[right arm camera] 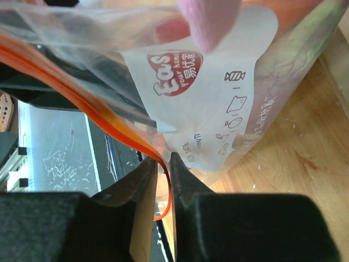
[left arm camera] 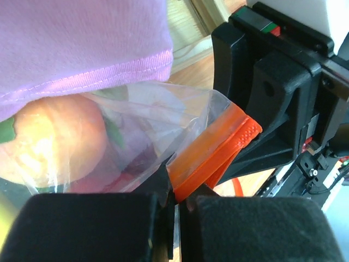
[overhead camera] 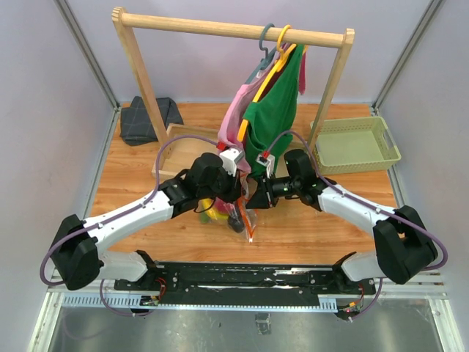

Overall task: Open the zip-top bag and remove the fake food
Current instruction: Open the zipper of the food storage bag at the center of the board.

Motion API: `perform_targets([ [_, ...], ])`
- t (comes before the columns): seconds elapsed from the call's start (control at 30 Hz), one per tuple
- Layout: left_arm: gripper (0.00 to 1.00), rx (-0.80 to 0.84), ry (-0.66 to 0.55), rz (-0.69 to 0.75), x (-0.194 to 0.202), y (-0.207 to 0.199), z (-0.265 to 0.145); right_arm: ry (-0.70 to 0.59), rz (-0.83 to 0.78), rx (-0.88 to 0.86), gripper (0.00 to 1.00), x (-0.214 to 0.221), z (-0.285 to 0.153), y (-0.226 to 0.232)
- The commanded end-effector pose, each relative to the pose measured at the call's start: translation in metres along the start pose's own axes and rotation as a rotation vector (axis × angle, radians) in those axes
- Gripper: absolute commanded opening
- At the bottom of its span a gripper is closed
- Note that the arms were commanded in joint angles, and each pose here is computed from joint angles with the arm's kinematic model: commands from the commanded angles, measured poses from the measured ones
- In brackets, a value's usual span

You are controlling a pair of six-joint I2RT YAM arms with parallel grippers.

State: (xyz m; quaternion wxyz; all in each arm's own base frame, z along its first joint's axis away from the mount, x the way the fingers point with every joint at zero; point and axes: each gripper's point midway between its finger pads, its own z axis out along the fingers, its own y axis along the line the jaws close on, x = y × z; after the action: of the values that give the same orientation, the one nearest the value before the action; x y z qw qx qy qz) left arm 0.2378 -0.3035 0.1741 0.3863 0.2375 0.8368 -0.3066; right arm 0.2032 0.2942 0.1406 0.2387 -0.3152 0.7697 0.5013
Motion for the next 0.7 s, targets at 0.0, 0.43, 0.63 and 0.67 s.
perform_targets([
  [0.0, 0.0, 0.059, -0.108, -0.039, -0.02, -0.009, -0.006, -0.016, -0.061, 0.035, 0.2, -0.017, -0.01, -0.006],
  [0.43, 0.0, 0.136, -0.09, -0.078, -0.006, -0.019, -0.001, -0.022, -0.16, 0.09, 0.3, -0.031, -0.024, -0.005],
  [0.63, 0.0, 0.162, -0.098, -0.096, -0.004, -0.023, 0.0, -0.048, -0.178, 0.051, 0.22, -0.041, -0.025, 0.007],
  [0.67, 0.0, 0.163, -0.096, -0.097, -0.003, -0.023, 0.0, -0.049, -0.181, 0.052, 0.17, -0.042, -0.026, 0.007],
])
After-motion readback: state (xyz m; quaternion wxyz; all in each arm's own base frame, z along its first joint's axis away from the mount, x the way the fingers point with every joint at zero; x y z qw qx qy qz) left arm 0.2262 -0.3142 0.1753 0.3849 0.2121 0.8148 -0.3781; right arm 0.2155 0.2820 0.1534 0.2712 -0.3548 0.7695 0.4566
